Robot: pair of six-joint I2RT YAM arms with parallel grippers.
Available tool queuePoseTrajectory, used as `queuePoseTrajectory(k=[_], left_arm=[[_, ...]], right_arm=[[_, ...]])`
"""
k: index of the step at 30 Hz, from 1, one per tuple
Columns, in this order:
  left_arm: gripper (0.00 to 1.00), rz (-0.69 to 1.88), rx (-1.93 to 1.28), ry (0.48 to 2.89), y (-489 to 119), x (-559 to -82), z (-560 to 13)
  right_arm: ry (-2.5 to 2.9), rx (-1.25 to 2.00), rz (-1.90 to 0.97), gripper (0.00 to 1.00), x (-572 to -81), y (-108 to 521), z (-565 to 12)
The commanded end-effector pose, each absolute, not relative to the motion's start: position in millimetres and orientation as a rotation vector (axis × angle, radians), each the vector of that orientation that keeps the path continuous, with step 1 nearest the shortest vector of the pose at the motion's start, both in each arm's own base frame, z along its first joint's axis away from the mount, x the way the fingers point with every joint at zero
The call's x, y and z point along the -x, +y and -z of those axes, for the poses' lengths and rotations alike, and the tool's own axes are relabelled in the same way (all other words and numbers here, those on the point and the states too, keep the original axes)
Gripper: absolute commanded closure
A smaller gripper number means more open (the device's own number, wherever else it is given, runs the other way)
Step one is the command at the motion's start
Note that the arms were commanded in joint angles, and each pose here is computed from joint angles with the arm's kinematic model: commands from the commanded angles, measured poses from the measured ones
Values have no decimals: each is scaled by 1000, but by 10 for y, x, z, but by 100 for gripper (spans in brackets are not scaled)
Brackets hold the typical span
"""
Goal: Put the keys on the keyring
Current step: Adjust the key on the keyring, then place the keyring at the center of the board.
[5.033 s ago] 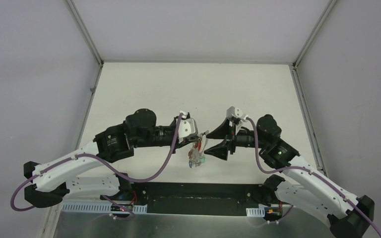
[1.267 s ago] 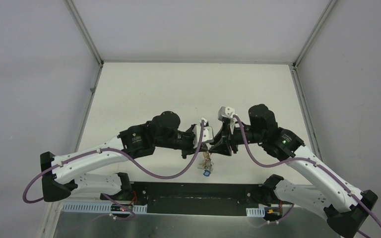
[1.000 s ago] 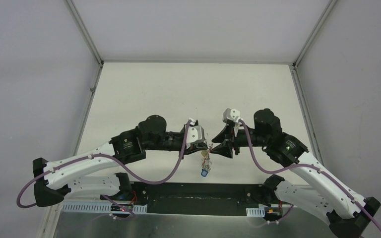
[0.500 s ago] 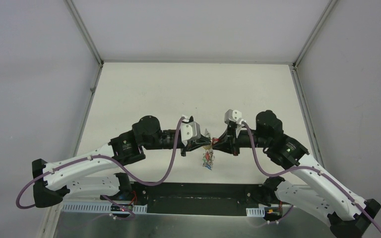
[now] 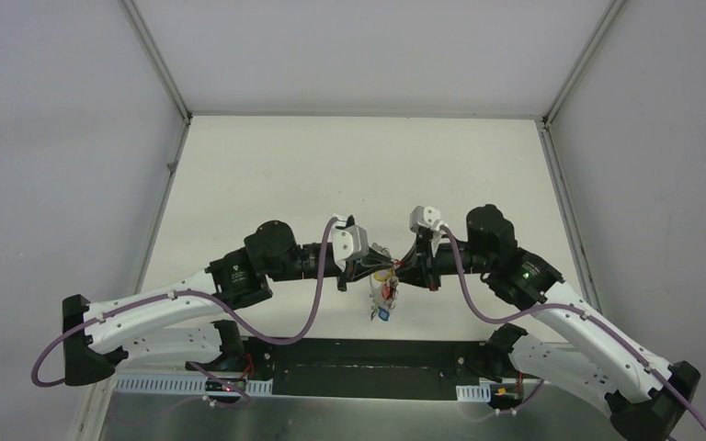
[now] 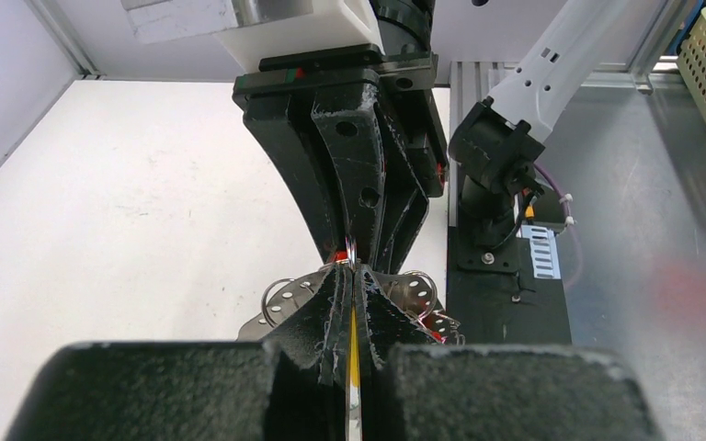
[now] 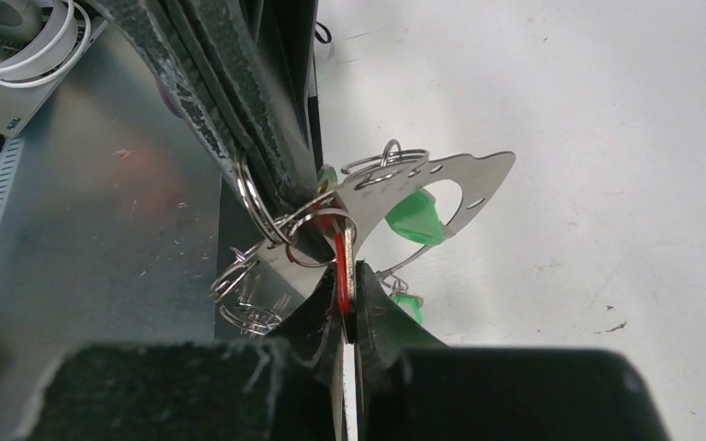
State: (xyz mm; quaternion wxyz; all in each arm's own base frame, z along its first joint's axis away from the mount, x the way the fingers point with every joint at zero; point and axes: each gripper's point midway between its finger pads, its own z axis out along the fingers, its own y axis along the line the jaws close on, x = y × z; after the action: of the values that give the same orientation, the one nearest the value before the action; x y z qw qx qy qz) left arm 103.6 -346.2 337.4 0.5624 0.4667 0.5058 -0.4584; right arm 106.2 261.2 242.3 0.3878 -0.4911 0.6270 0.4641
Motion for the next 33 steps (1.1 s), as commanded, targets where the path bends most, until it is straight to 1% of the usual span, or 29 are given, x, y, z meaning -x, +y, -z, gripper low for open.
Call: queuePoseTrajectory(k=[1,9,12,14,18,19,21,24,26,28,33], left_arm=[[100,1151,-964,994,-3370,-949,-3977],[100,1116,-938,1074,-3390,-1065,-3757],[100,1104,-925,1089,-3390,-1101,-3715],[100,1088,-915,1104,-3378,-1133,-3686],[100,1018,-908,1208,-3336,-1249,-3511],[100,1000,-897,1235,-3315,-1284,-3472],[100,970,-866,1280,-3270,-1349,-3406],[100,922,-798,1343,-3198,-1466,-3319],[100,878,-761,1376,-3164,-1555,-3254],[100,840,-735,1401,-3156,-1639,-3209],[100,727,-668,1472,-3234,-1920,-3093]], right_arm=[[1596,1274,-1194,100,-1059,2638,-2344],[1594,1284,-1181,100,-1097,2660,-2335],[1568,1294,-1198,95,-1077,2674,-2373],[1562,1282,-1188,89,-1091,2670,-2394],[1580,1227,-1120,74,-1171,2613,-2425],[1594,1208,-1096,66,-1197,2589,-2421],[1614,1176,-1056,54,-1238,2541,-2421],[1651,1121,-991,39,-1308,2458,-2391],[1679,1073,-945,30,-1367,2398,-2363],[1703,1025,-902,24,-1425,2339,-2343],[1747,945,-866,18,-1479,2262,-2335]])
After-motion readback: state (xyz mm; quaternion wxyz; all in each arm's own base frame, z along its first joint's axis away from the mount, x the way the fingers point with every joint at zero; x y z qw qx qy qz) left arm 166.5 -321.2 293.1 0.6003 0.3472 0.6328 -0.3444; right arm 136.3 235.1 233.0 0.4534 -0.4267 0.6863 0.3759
